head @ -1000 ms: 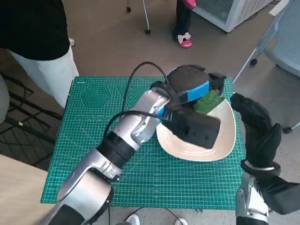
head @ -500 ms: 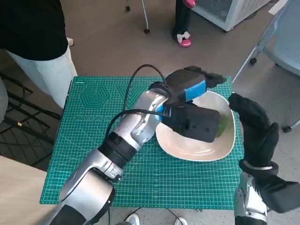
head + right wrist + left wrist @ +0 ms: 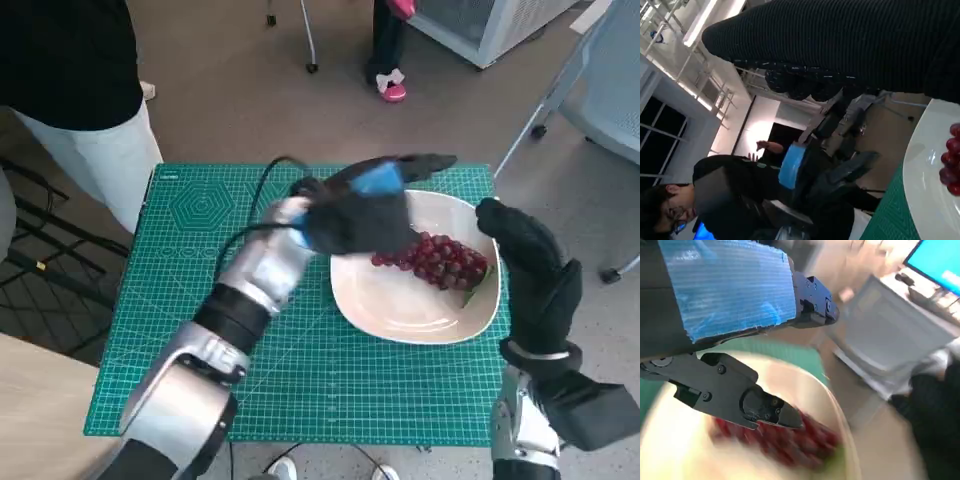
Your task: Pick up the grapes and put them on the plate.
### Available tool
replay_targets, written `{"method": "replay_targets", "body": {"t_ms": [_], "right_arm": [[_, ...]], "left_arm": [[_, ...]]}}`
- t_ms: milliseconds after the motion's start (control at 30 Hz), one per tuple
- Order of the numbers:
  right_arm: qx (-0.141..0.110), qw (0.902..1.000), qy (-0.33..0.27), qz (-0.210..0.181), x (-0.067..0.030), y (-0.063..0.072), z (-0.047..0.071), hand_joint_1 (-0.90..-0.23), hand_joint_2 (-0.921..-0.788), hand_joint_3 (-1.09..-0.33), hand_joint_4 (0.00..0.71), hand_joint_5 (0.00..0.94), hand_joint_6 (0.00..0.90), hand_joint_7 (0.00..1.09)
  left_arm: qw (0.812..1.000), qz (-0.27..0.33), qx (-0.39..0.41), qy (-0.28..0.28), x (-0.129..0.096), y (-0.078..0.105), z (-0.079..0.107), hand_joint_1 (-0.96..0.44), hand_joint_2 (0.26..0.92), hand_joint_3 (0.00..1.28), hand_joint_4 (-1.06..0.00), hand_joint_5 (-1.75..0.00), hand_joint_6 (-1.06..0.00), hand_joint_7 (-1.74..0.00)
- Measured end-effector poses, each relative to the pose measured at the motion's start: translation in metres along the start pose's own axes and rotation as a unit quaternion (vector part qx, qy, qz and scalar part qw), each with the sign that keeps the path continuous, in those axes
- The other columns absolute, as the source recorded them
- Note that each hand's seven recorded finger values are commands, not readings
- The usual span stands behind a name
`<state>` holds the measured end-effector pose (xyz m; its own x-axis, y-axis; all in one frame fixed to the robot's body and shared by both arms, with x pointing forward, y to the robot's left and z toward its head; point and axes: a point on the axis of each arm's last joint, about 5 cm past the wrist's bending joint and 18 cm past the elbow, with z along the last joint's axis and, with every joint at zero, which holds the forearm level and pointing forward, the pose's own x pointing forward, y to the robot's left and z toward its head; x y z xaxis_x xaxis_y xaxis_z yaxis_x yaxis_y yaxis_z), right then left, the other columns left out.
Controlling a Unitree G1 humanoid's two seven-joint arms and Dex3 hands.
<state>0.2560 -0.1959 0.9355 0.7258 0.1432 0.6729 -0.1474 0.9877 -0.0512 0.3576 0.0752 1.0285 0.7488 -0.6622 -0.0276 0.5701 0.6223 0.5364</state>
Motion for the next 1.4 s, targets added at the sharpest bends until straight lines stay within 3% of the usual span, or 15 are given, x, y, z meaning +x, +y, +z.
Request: {"method": "replay_targets", "body": {"t_ms": [300, 533, 800, 1233, 1400], "right_arm": [[-0.001, 0.9999, -0.002, 0.011, 0.0021, 0.004, 0.0, -0.632, -0.921, -0.855, 0.409, 0.0, 0.149, 0.2], [-0.008, 0.9997, -0.002, 0.021, 0.0051, 0.008, 0.001, -0.634, -0.921, -0.866, 0.407, 0.0, 0.141, 0.19], [-0.003, 0.9995, 0.0, 0.033, 0.009, 0.012, 0.002, -0.633, -0.921, -0.873, 0.403, 0.0, 0.134, 0.2], [0.006, 0.9988, 0.003, 0.049, 0.0169, 0.015, 0.003, -0.628, -0.921, -0.879, 0.396, 0.0, 0.122, 0.21], [0.008, 0.9984, -0.001, 0.055, 0.0209, 0.017, 0.003, -0.629, -0.921, -0.882, 0.393, 0.0, 0.116, 0.21]], "left_arm": [[0.981, 0.068, -0.165, -0.077, -0.032, 0.014, -0.031, -0.38, 0.921, 0.15, -0.22, -0.02, -0.33, -0.03], [0.955, 0.113, -0.231, -0.148, -0.061, 0.012, -0.059, -0.35, 0.921, 0.22, -0.1, 0.0, -0.24, 0.0], [0.933, 0.176, -0.258, -0.179, -0.099, 0.006, -0.091, -0.35, 0.921, 0.28, -0.03, 0.0, -0.16, 0.0], [0.883, 0.238, -0.328, -0.238, -0.139, -0.012, -0.12, -0.43, 0.921, 0.23, -0.17, -0.04, -0.25, -0.04], [0.879, 0.23, -0.341, -0.241, -0.142, -0.02, -0.125, -0.43, 0.921, 0.23, -0.23, -0.03, -0.27, -0.03]]}}
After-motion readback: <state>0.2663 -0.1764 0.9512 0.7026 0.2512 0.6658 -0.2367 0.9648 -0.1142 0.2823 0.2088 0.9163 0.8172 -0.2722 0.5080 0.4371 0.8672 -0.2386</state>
